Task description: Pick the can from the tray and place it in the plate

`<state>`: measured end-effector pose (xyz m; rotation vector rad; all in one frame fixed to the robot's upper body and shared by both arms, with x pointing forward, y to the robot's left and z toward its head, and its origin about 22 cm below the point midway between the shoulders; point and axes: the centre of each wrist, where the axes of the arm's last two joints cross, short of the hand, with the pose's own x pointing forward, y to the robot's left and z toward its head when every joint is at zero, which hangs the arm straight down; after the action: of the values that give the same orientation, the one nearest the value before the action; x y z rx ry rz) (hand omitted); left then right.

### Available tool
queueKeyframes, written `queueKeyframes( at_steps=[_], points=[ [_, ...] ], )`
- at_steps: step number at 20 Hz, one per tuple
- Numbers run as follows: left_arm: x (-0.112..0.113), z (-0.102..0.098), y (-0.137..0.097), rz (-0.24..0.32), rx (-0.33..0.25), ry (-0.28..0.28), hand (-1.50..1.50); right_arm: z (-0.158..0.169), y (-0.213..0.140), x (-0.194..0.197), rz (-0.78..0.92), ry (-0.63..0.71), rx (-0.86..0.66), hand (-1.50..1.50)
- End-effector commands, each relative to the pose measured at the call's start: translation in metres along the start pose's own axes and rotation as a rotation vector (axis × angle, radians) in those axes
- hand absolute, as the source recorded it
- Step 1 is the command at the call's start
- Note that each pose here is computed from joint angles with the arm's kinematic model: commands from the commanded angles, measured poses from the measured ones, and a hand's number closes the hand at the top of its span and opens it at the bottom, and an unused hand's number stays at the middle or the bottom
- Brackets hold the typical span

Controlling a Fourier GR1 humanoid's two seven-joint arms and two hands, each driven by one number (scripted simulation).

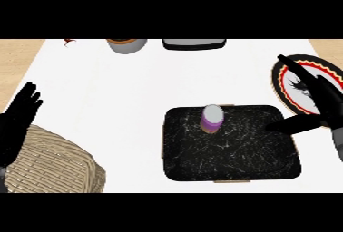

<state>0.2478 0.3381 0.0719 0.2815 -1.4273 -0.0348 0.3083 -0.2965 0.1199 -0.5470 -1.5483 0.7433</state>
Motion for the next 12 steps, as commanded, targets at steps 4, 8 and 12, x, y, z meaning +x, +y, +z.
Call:
queueKeyframes(
  at_steps=[4,8,12],
  points=[
    [-0.048,0.017,-0.07,0.154,-0.174,0.193,0.0,-0.007,0.029,0.029,0.106,0.071,0.116,-1.5],
    [-0.051,0.02,-0.066,0.147,-0.179,0.222,0.0,-0.012,0.05,0.048,0.145,0.103,0.109,-1.5],
    [-0.05,0.018,-0.068,0.148,-0.168,0.22,0.0,-0.011,0.067,0.05,0.159,0.164,0.166,-1.5]
  ],
)
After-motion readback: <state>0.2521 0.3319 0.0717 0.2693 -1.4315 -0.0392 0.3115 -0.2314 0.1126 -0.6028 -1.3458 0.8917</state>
